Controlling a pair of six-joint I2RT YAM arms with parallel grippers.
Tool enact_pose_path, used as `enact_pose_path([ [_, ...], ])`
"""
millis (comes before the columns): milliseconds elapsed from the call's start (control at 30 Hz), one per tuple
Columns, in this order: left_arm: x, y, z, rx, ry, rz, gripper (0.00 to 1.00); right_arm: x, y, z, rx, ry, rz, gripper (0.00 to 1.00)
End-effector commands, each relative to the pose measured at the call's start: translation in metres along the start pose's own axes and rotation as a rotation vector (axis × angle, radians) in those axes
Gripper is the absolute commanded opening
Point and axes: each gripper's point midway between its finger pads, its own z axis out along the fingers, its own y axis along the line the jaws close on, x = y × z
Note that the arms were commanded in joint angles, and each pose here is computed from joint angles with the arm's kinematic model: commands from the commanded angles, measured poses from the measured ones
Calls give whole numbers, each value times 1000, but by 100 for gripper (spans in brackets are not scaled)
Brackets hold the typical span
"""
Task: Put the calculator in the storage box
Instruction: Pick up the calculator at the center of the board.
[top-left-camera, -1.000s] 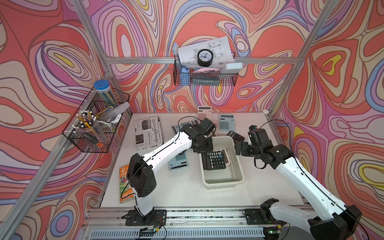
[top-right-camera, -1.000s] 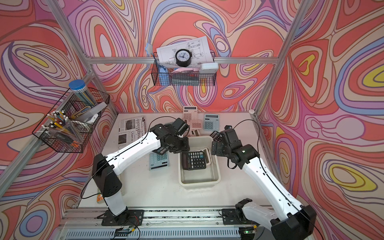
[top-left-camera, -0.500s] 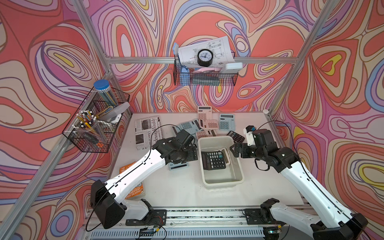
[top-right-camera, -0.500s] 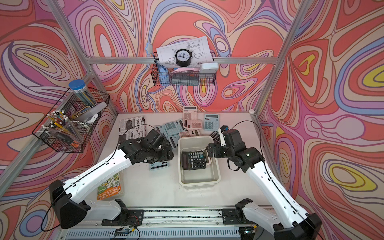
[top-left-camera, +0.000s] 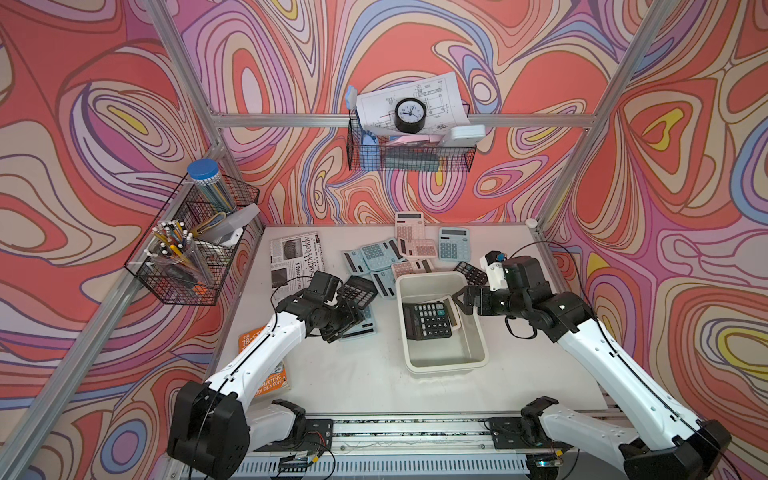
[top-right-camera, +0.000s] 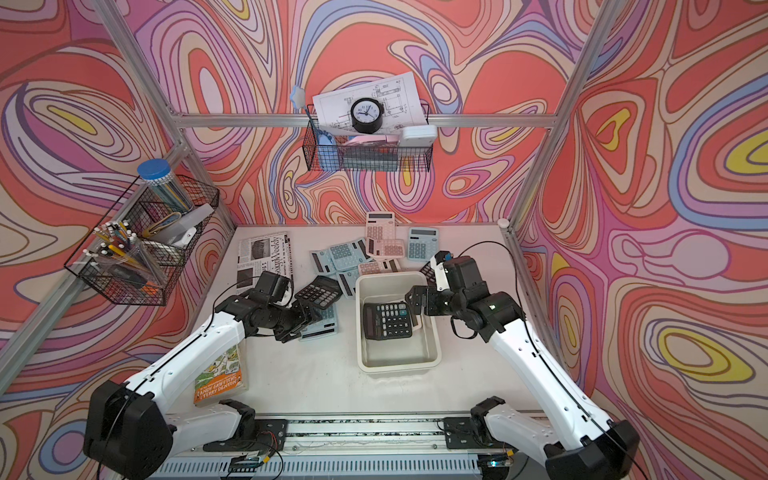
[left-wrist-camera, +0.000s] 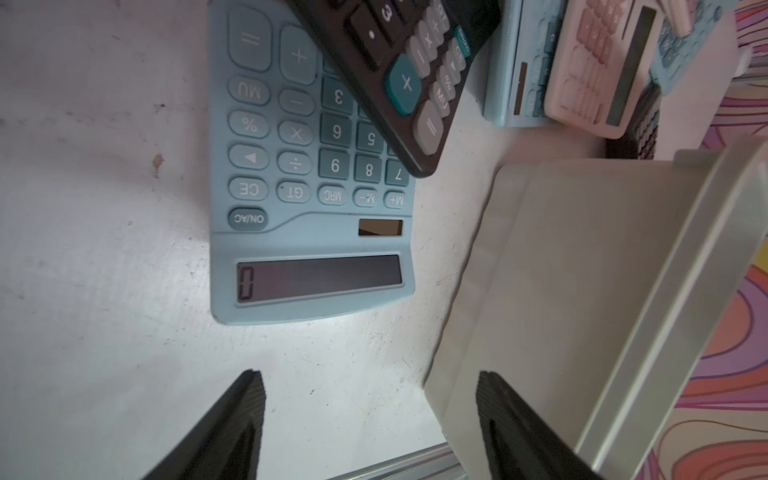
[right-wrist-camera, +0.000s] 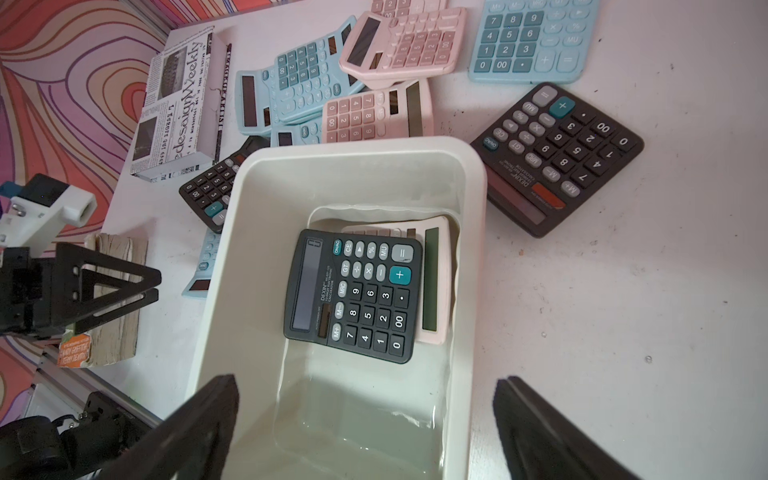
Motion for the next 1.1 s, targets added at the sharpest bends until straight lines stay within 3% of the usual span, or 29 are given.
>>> enact_pose_path([
  [0, -12, -26, 7, 141, 19, -33, 65, -6, 4, -1, -16, -14, 4, 98],
  [167, -31, -17, 23, 136, 23, -119, 51, -5, 2, 0, -9, -11, -1, 98],
  [467, -53, 8, 45, 95, 3, -223, 50, -1, -2, 2, 3, -4, -8, 98],
  [567, -60, 8, 52, 116, 12, -236, 31, 0, -4, 4, 13, 2, -8, 98],
  [833, -65, 9, 64, 112, 32, -256, 0, 0, -4, 1, 17, -2, -11, 98],
  [1067, -59, 17, 42, 89, -38, -244, 0, 0, -4, 1, 16, -1, -11, 98],
])
